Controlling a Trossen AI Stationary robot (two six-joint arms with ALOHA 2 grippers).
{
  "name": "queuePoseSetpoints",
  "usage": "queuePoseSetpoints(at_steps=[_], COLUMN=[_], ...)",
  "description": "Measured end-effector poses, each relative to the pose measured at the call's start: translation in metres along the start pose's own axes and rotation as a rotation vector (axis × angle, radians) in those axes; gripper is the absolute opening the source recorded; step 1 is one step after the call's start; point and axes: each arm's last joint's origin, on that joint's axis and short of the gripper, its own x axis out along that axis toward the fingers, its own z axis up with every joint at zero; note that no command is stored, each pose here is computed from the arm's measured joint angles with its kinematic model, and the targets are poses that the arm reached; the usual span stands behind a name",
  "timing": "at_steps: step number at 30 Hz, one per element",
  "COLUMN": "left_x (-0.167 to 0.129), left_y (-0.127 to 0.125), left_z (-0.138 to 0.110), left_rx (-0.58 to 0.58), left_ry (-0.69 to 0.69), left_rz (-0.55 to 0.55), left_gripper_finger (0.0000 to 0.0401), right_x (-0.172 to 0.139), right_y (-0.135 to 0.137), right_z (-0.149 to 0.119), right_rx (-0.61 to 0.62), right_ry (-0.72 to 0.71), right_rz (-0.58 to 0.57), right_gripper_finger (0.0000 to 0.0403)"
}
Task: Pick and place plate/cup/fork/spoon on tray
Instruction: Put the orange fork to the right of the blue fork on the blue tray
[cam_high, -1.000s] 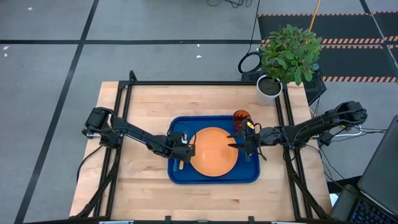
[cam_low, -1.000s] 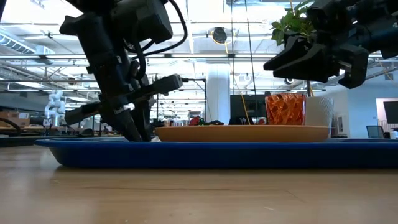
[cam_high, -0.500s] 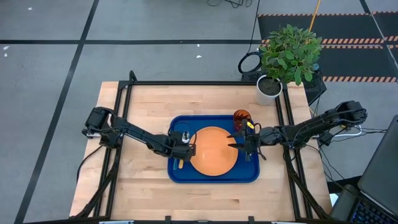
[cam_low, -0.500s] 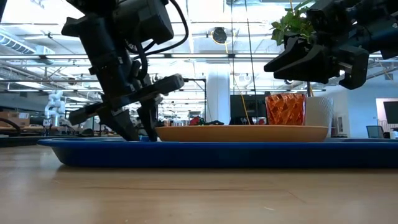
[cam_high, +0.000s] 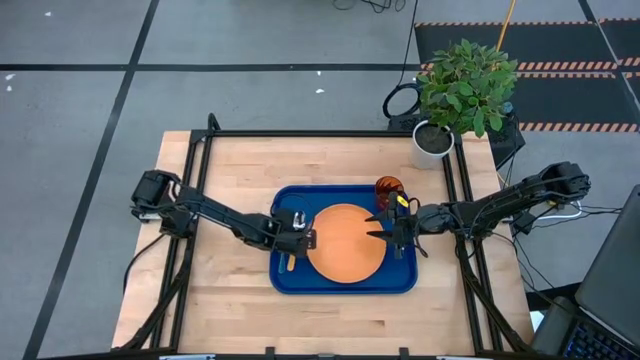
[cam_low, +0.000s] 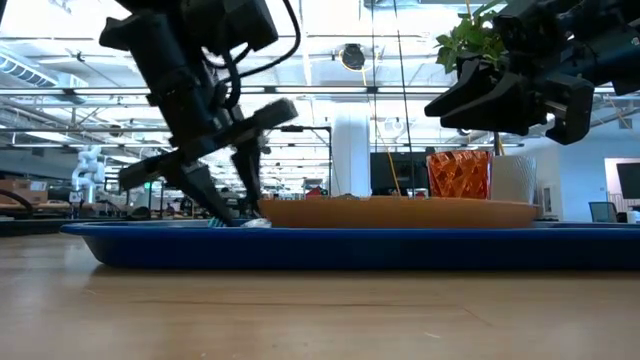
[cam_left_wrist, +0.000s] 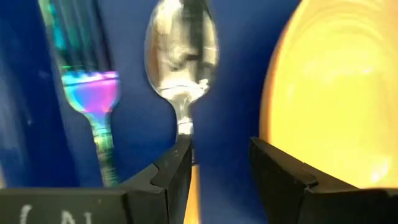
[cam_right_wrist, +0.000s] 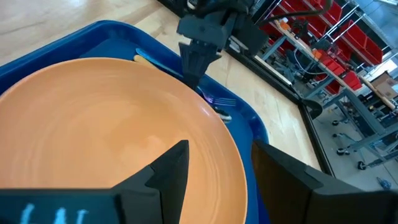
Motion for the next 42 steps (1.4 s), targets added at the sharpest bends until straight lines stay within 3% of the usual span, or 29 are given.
queuePoseSetpoints(at_steps=[14,19,24,30,34,37,42], left_x=[-0.015,-0.020,-0.042,-0.086,-0.114,-0.126,-0.141], left_y=[0.001,-0.004,-0.012,-0.028,-0.037,-0.039,-0.034], left_z=[0.009,0.022,0.038,0.052,0.062,0.070,0.090], left_rx=[0.107,0.213,0.416,0.831,1.034,1.142,1.225], left_ry=[-0.043,-0.079,-0.211,-0.529,-0.710,-0.792,-0.855], left_rz=[-0.002,-0.040,-0.108,-0.188,-0.225,-0.205,-0.162], left_gripper_finger=[0.0161,0.0161,0.0161,0.0161,0.0161,0.0161,0.0161], right_x=[0.000,0.000,0.000,0.003,0.008,0.017,0.045], right_y=[0.001,0.000,-0.003,-0.003,-0.007,-0.015,-0.038], right_z=[-0.002,0.000,0.006,0.009,0.012,0.017,0.032], right_rx=[0.129,0.167,0.248,0.307,0.339,0.330,0.310], right_ry=[0.017,0.001,-0.069,-0.126,-0.132,-0.085,0.091], right_rz=[0.009,0.000,-0.022,-0.001,-0.047,-0.106,-0.103], right_gripper_finger=[0.0169,0.0169,0.0169,0.0169,0.0169,0.0169,0.0169])
